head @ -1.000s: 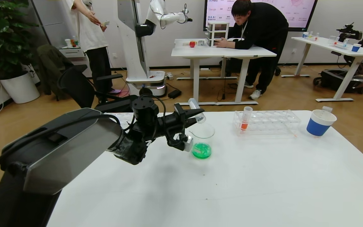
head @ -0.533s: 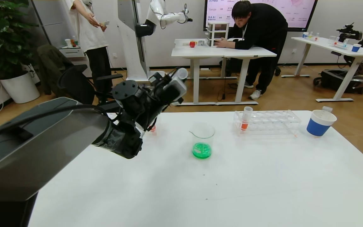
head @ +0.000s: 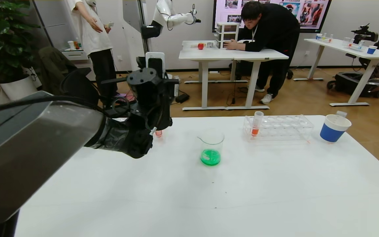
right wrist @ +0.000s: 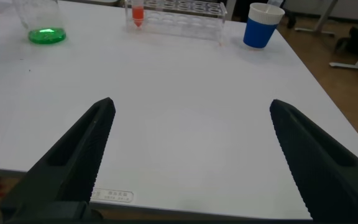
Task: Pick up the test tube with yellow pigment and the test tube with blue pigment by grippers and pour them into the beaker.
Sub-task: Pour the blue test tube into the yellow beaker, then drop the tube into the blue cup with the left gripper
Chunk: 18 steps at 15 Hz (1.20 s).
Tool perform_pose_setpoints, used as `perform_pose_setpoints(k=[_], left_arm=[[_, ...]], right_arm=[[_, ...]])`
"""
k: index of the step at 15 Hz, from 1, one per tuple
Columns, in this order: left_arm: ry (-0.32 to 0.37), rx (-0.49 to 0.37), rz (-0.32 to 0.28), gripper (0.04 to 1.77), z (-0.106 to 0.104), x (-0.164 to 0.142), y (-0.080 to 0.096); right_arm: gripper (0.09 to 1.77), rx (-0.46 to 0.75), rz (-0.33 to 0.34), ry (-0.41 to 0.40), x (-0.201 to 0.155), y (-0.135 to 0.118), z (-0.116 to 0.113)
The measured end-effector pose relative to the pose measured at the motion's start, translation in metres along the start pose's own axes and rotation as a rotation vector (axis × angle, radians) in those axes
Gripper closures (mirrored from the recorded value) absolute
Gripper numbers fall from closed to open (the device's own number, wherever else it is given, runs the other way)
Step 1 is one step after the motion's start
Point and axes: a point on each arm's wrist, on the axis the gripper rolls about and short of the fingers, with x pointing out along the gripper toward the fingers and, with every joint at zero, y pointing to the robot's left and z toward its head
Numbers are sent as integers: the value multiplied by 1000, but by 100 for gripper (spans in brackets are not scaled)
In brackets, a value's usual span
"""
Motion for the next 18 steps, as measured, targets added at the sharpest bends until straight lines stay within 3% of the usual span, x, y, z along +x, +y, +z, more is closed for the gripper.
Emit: perform_pose_setpoints(k=[4,8,12,14,18], left_arm=[[166,-37,35,130,5,12,11],[154,-88,76,130,9,36,55],[200,-58,88,130,0,46,126],[222,-45,121,130,-4,46,170],[210,-40,174,130,-9,47,248]], right_arm=[[12,0,0,0,0,0,0],[12,0,0,0,0,0,0],[12,0,0,0,0,0,0],[12,0,0,0,0,0,0],[12,0,0,0,0,0,0]])
